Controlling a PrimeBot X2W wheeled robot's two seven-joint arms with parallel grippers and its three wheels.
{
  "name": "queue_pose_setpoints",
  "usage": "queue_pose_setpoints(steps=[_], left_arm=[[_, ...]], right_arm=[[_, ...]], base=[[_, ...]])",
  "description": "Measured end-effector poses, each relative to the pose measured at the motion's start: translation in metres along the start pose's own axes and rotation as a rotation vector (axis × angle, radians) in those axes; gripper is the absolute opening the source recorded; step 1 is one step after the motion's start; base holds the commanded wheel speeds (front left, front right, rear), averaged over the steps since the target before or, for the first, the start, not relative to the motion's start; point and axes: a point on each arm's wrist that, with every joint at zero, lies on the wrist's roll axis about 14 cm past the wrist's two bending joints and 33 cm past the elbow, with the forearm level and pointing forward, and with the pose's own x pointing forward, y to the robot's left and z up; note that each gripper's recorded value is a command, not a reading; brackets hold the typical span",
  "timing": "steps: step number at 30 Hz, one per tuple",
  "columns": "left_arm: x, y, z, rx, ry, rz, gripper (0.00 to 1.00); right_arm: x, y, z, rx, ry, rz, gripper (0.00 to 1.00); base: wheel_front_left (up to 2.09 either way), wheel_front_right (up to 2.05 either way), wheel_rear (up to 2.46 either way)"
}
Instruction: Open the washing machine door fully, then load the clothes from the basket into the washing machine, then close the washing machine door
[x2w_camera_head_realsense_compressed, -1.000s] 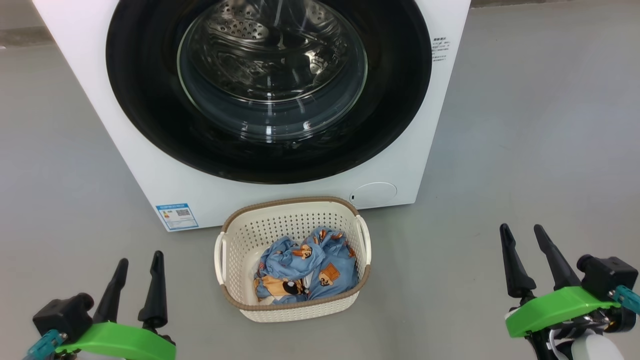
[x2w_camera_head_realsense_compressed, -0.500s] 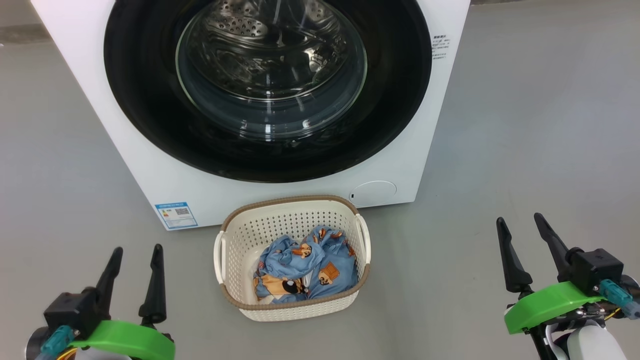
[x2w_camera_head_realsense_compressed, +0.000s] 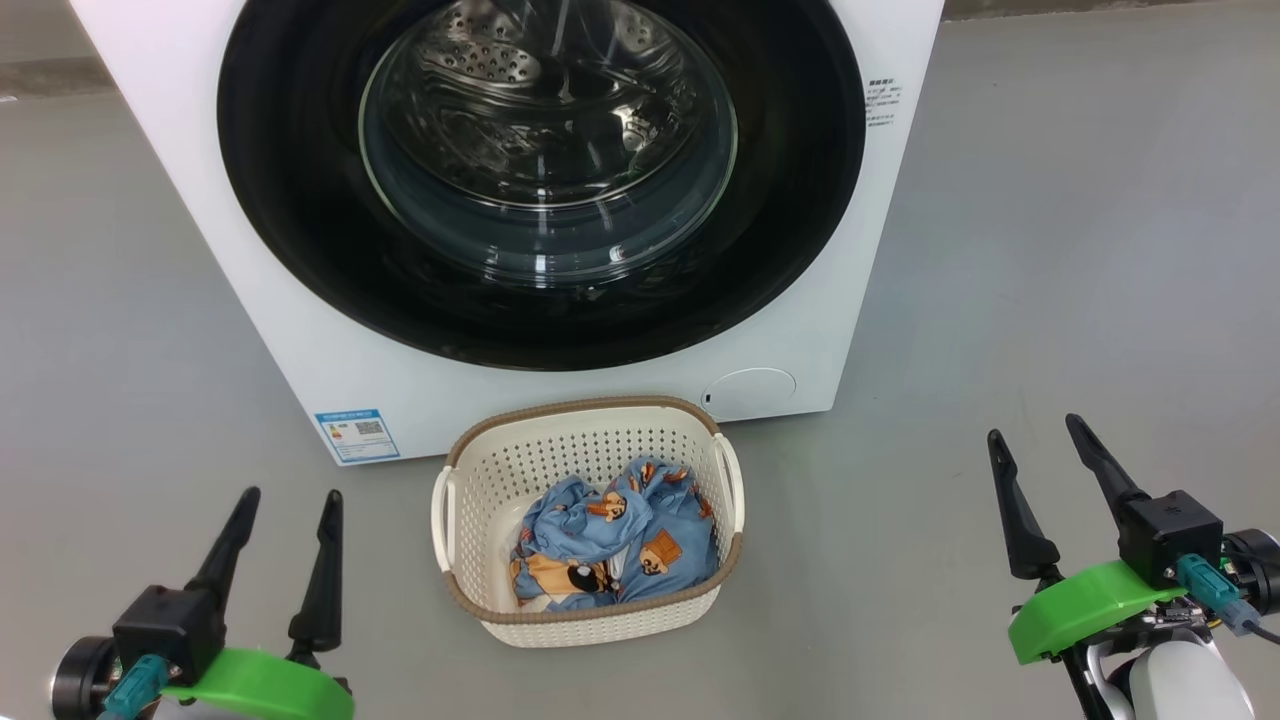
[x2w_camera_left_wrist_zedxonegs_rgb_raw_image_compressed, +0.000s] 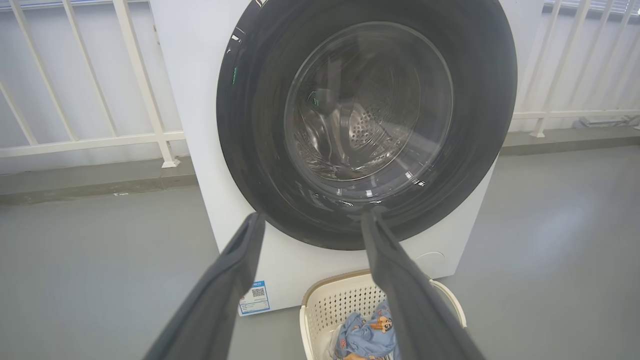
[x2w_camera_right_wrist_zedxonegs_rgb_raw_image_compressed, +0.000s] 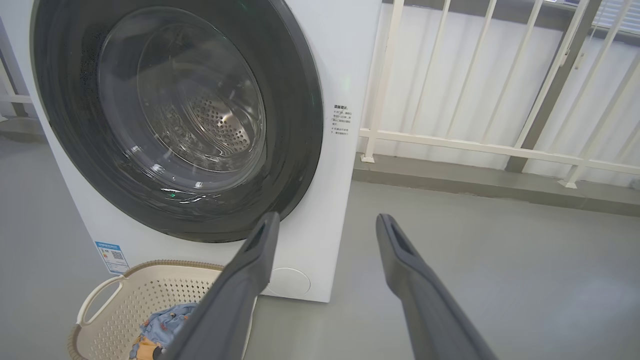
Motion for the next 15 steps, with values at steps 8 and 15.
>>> queue_pose_setpoints(steps=[8, 15], left_arm=[[-0.0004, 0.0018, -0.0001, 0.000, 0.001, 0.005, 1.00], [-0.0012, 0.0045, -0.0012, -0.010, 0.004, 0.016, 1.00]], right_arm=[[0.0002, -0.0010, 0.0008, 0.066, -0.008, -0.014, 1.00], [0.0003, -0.0022, 0.0012, 0.120, -0.013, -0.025, 1.00]], base=[[0.00, 0.00, 0.00], [0.00, 0.00, 0.00]])
